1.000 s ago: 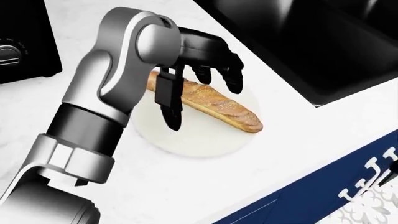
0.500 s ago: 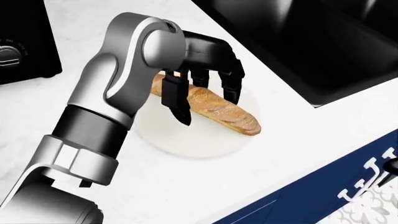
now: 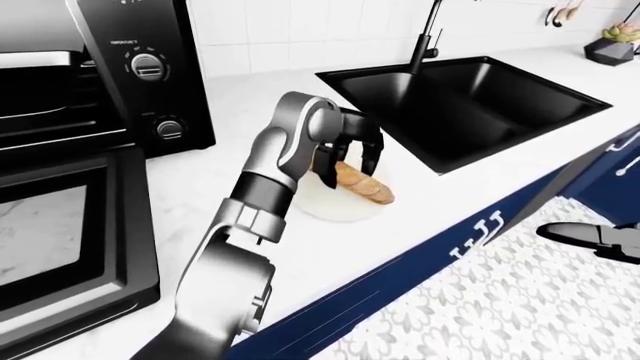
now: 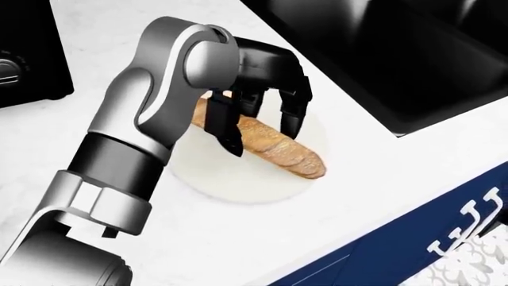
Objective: Place the baguette on the tray of the toaster oven.
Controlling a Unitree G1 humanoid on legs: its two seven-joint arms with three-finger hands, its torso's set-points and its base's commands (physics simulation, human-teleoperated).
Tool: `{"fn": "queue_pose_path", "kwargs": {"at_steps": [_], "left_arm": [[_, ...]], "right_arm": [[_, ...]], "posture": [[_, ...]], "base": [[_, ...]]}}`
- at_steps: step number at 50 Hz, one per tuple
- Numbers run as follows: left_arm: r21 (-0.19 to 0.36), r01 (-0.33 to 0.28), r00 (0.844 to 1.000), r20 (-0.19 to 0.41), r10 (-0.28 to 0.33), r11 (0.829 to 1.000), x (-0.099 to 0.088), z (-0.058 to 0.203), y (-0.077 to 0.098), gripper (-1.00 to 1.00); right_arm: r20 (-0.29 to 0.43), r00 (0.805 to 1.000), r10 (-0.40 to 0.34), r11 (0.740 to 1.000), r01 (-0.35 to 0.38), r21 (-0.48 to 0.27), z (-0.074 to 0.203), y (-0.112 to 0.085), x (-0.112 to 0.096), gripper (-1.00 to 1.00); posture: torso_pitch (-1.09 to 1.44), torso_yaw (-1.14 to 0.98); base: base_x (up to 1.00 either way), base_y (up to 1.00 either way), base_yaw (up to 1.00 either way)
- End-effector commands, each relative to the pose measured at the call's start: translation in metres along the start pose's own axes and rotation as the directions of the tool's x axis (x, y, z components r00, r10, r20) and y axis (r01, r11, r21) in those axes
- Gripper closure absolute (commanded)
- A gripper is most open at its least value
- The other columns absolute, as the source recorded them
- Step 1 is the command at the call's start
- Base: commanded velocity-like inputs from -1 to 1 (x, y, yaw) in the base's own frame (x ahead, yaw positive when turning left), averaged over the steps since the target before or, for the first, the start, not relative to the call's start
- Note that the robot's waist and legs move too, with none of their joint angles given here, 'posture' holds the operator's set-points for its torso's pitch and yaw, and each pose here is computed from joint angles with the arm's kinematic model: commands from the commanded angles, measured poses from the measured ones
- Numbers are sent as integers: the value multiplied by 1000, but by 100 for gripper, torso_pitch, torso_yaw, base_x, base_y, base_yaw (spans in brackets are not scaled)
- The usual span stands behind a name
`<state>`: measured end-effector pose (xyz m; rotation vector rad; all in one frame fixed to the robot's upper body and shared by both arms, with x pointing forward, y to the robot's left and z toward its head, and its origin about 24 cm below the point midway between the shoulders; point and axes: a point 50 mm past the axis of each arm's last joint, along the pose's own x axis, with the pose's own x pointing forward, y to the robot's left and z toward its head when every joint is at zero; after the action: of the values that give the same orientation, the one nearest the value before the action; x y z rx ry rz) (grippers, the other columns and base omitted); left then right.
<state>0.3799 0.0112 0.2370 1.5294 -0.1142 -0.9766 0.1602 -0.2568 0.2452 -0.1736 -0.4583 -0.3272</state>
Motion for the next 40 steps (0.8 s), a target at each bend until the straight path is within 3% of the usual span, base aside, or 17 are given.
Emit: {"fn": "queue_pose_path", "kwargs": {"at_steps": [1,19,21,23,24,29,37,40], "left_arm": [[48,-76,997,-2,76,996,-10,6,18,38],[63,-163,986,-16,164,985,-22,7,37,60],[63,-178,984,-17,179,982,-24,8,42,84],[63,-189,982,-17,191,980,-27,8,45,86],[65,-196,980,-17,197,979,-28,7,48,96],[40,-221,975,-6,222,974,-35,9,56,100],[35,-323,946,33,322,946,-59,24,79,100],[53,-376,926,58,373,925,-78,37,90,100]], "right_arm": [[65,998,-6,1000,7,-18,9,1,1,-100],[64,998,-7,1000,8,-18,8,3,2,-100],[64,998,-6,1000,8,-19,8,4,2,-100],[64,998,-7,1000,8,-19,8,4,3,-100],[64,998,-8,1000,9,-20,8,4,3,-100],[64,998,-5,1000,6,-20,8,5,4,-100],[64,998,-2,1000,3,-20,8,5,3,-100],[62,998,-1,1000,2,-19,7,6,3,-100]], "posture": [[0,-53],[0,-53],[0,-53],[0,-53],[0,-53],[0,-53],[0,-53],[0,-53]], "base": [[0,0,0],[0,0,0],[0,0,0],[0,0,0],[0,0,0],[0,0,0],[0,0,0],[0,0,0]]}}
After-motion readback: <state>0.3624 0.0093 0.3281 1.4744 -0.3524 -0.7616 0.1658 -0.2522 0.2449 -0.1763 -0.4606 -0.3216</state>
